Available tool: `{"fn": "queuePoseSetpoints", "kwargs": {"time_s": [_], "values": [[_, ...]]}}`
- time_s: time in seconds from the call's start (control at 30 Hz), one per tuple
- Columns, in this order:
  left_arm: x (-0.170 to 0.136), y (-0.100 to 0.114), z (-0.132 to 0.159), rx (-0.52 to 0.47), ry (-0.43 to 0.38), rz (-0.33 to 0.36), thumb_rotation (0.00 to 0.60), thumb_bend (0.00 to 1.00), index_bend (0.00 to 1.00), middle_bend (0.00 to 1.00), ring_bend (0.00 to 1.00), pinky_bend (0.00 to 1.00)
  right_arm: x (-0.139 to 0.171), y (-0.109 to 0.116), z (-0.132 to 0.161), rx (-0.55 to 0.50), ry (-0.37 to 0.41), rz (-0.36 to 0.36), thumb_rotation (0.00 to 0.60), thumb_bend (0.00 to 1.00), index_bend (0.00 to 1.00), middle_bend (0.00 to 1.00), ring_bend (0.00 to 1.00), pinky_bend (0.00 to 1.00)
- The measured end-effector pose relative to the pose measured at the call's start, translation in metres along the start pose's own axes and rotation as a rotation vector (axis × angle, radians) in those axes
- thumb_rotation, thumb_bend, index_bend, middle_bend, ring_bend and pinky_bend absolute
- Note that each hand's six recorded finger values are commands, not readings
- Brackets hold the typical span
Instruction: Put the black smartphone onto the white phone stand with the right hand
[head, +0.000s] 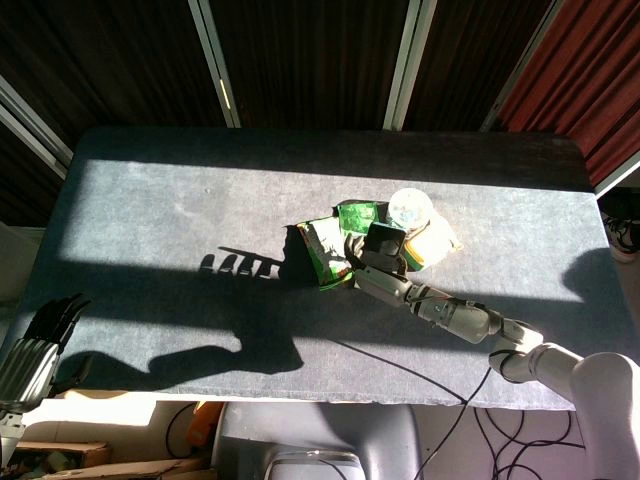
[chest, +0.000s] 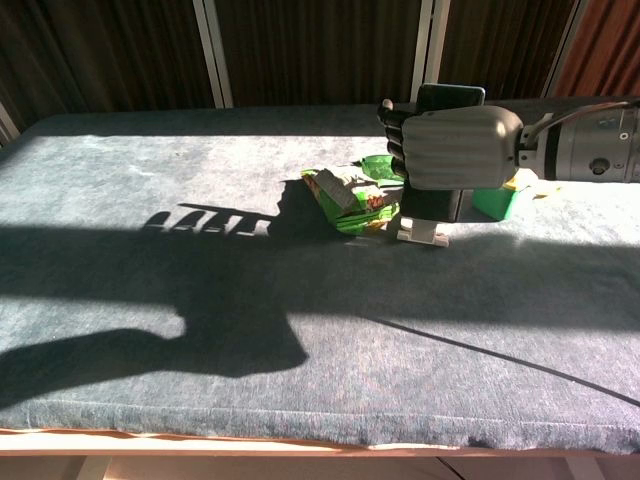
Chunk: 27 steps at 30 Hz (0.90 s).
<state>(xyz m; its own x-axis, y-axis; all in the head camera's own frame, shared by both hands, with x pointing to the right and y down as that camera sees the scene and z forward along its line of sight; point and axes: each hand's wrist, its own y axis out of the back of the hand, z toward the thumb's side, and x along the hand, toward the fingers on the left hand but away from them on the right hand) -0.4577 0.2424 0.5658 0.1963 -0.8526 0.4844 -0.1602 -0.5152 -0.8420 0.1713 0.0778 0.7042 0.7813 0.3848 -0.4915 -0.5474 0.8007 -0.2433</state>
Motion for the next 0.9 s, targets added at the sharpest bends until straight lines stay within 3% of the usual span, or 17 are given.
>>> {"fn": "queuePoseSetpoints", "kwargs": {"time_s": [0.9], "values": [[-0.001,-0.003,0.003,0.007,-0.011,-0.011,0.600,0.40,0.00,0.00,0.00,0.00,-0.008,0.007,0.017,-0.033,0.009,0.025,0.600,0.29,0.85,0.60,0.40,0.37]]}}
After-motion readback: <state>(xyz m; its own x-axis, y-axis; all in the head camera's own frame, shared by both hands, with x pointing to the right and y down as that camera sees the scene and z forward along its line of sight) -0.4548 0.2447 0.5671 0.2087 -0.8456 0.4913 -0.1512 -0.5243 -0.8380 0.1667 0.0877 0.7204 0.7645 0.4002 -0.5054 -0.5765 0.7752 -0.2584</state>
